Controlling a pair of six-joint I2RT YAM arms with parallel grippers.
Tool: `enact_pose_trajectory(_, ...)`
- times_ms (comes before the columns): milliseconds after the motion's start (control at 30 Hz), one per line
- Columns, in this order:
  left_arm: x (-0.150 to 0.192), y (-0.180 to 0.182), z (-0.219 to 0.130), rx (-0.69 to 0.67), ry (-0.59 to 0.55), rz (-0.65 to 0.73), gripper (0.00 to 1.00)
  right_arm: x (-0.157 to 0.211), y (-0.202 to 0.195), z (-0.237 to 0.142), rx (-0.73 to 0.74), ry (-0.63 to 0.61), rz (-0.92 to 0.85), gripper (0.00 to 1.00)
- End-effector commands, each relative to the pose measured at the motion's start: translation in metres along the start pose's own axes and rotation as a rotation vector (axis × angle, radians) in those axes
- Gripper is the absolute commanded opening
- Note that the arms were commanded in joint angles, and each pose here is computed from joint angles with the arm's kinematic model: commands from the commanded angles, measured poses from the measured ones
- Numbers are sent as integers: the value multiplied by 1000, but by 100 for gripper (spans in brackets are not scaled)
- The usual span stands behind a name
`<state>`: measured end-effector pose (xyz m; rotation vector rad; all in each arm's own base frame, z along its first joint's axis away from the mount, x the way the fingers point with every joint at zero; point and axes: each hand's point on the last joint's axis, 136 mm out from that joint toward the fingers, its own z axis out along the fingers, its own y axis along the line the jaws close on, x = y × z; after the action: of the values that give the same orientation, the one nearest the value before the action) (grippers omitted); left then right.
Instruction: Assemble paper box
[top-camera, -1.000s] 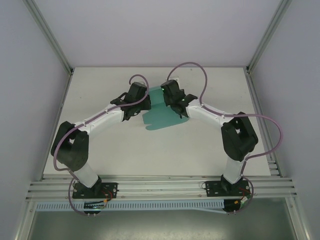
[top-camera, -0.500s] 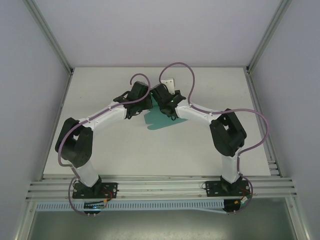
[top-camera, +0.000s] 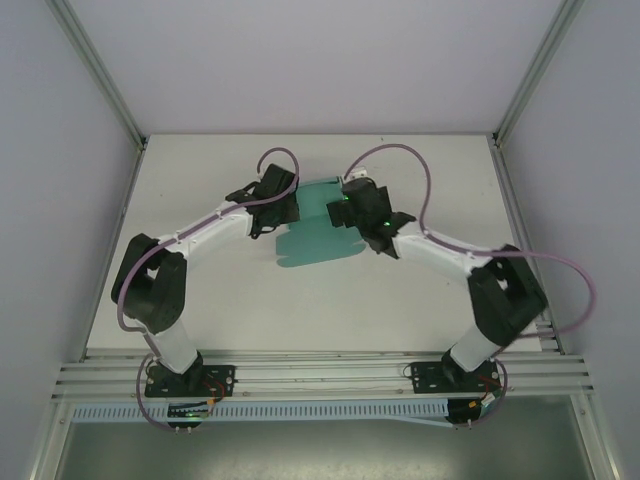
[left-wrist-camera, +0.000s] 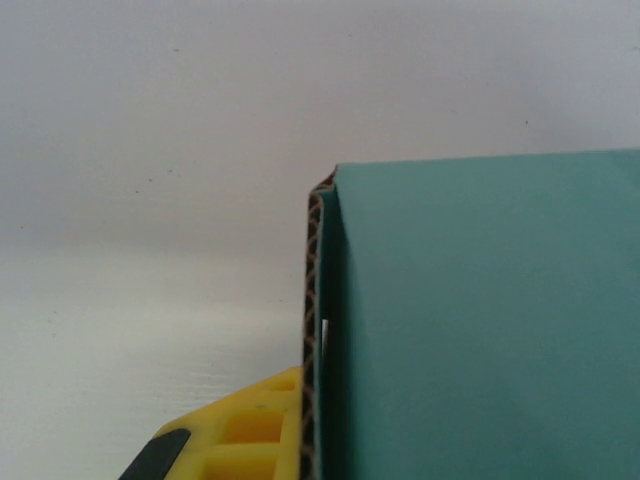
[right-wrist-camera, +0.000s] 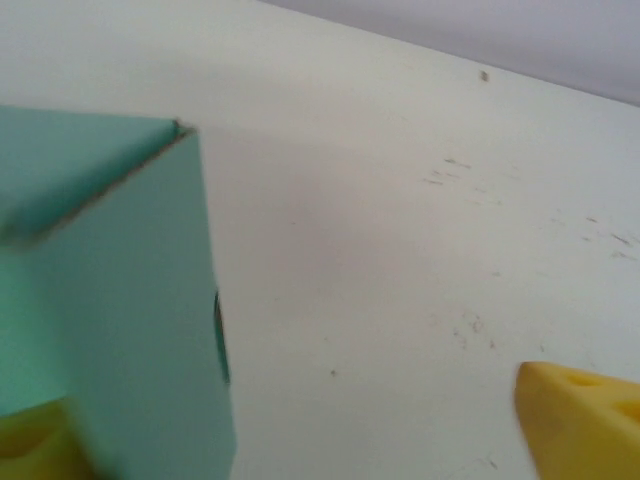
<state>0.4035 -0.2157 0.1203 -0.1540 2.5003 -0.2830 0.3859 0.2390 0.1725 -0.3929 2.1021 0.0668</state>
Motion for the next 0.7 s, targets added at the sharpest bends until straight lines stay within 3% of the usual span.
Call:
enact_pose_trajectory(0,-11,2,-3,-8,-27,15,0,-34,18,-37,-190,-144,49,99)
enact_pose_trajectory(300,-14,-3,-5,17,-36,48,0,-44,-40,-85,-152,-271,230,99)
enact_pose_trajectory(367,-14,-6,-5,35,-33,53,0,-38,-40,-86,-175,-248,224,97)
enact_pose_trajectory(467,-15,-7,-6,39,-35,54,0,-28,-47,-78,-238,-180,285,76)
enact_pose_trajectory(567,-14,-8,-5,40,-32,61,0,-15,-34,-64,-378,-93,289,74)
enact_pose_trajectory(667,-13,-11,-5,60,-32,66,0,-6,-30,-42,-397,-29,245,76)
